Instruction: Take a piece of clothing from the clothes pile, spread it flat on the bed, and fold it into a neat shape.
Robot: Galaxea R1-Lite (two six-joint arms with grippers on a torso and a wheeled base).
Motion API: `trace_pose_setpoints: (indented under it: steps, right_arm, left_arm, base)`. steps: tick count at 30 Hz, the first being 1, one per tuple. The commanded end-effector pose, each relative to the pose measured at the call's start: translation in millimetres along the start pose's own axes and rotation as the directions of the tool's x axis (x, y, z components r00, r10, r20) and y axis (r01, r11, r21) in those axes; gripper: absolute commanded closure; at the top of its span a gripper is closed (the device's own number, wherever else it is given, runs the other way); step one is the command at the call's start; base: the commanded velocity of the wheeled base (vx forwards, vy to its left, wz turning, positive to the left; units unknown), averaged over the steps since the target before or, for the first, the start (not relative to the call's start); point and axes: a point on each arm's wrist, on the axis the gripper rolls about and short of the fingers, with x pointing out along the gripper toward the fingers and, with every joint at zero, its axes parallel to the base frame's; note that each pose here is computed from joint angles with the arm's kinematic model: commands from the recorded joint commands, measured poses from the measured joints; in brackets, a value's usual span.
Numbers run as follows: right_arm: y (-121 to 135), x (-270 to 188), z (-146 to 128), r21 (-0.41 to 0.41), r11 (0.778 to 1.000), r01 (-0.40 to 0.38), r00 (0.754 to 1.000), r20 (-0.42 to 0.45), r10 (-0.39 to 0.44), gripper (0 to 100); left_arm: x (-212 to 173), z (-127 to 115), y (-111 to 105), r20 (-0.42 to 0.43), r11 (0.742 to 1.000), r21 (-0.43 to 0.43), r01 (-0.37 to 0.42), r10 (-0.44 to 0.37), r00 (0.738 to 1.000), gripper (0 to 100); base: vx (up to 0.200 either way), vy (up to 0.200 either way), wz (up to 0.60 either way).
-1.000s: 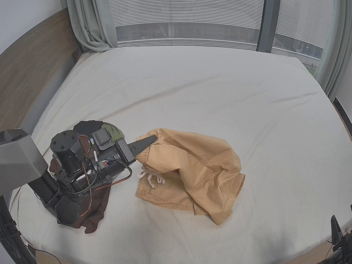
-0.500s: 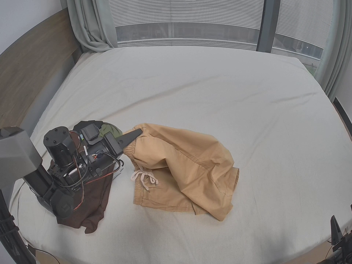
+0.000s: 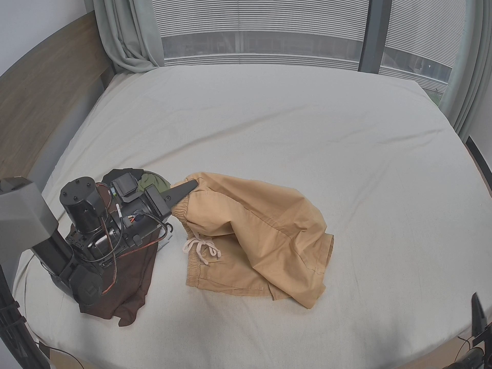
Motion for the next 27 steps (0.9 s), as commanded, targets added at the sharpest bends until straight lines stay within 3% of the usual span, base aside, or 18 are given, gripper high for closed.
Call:
trace_pose_setpoints:
  steps: [1,3,4,5,8,9,11,20,27]
  right_arm:
    - [-2.3,-1.2,73.9,0.017,0.998,-0.062,0.982,0.178,0.058,0]
    - [-2.6,11.4,76.9,0.044,0.989,-0.141,0.985,0.107,0.136,0]
    - [-2.6,11.4,76.9,0.044,0.989,-0.141,0.985,0.107,0.136,0]
    - [0.2,27.9,75.4,0.089,0.970,-0.227,0.974,0.011,0.227,0]
    - [5.0,41.9,78.0,0.152,0.944,-0.293,0.951,-0.053,0.304,0]
    - [9.0,50.0,86.0,0.200,0.915,-0.352,0.927,-0.063,0.370,0]
    - [14.0,59.8,96.4,0.241,0.881,-0.407,0.897,-0.076,0.435,0]
    - [35.7,109.1,120.8,0.271,0.831,-0.486,0.820,-0.187,0.541,0]
    - [49.7,144.4,137.8,0.272,0.818,-0.506,0.807,-0.185,0.561,0]
  left_arm:
    - [0.5,1.6,-0.7,0.005,1.000,0.003,0.005,-0.005,1.000,100]
    - [0.6,1.6,-1.4,0.005,1.000,0.007,0.007,-0.007,1.000,100]
    - [0.6,1.6,-1.4,0.005,1.000,0.007,0.007,-0.007,1.000,100]
    - [0.6,1.6,-1.4,0.005,1.000,0.014,0.007,-0.007,1.000,100]
    - [0.2,1.6,-0.9,0.005,1.000,0.021,0.005,-0.005,1.000,100]
    - [0.4,1.9,-1.1,0.006,1.000,0.030,0.006,-0.006,1.000,100]
    - [0.0,2.6,-0.5,0.008,0.999,0.032,0.004,-0.004,1.000,100]
    - [-0.4,3.2,0.1,0.010,0.999,0.035,0.002,-0.002,1.000,100]
    - [-2.2,5.5,1.9,0.017,0.999,0.036,-0.005,0.004,1.000,100]
  base:
    - [0.000,0.000,0.00]
    - [0.000,0.000,0.00]
    - [0.000,0.000,0.00]
    - [0.000,0.000,0.00]
    - [0.000,0.000,0.00]
    - [0.000,0.000,0.00]
    - [0.000,0.000,0.00]
    - [0.000,0.000,0.00]
    - [0.000,0.000,0.00]
